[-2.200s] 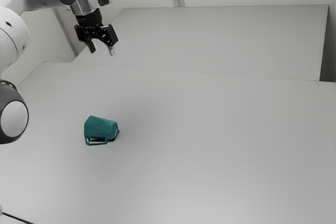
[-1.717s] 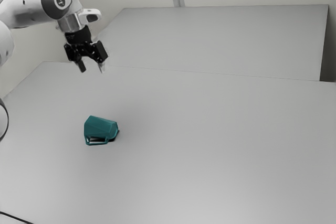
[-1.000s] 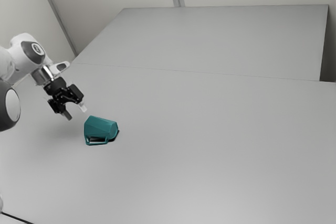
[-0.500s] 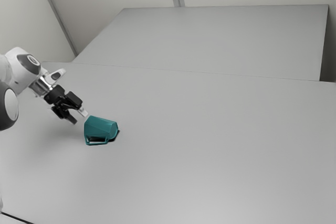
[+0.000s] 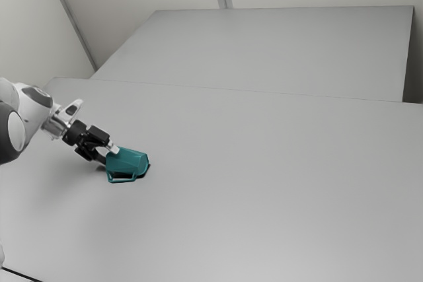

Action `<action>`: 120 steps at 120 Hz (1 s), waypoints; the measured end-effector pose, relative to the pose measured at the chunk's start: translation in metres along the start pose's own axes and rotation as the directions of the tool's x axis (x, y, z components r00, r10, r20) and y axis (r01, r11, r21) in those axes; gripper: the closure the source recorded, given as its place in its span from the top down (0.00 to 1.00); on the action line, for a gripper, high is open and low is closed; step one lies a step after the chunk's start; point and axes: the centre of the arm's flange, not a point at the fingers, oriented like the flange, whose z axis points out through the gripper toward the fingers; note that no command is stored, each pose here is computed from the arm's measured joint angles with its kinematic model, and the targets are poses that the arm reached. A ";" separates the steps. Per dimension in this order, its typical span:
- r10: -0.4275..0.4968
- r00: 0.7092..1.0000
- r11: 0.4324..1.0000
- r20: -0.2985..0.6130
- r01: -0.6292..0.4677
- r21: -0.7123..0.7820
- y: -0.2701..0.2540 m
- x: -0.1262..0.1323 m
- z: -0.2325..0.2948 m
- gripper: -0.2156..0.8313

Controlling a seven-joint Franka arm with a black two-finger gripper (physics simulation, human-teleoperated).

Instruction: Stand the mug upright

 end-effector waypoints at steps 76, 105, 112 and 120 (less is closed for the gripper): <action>0.009 0.999 0.992 -0.038 -0.014 -0.123 0.001 -0.011 0.021 0.74; 0.015 0.999 0.992 -0.042 -0.020 -0.124 0.000 -0.012 0.022 0.62; 0.017 0.999 0.992 -0.043 -0.022 -0.124 0.000 -0.012 0.022 0.58; 0.018 0.999 0.992 -0.045 -0.023 -0.126 0.000 -0.012 0.023 0.54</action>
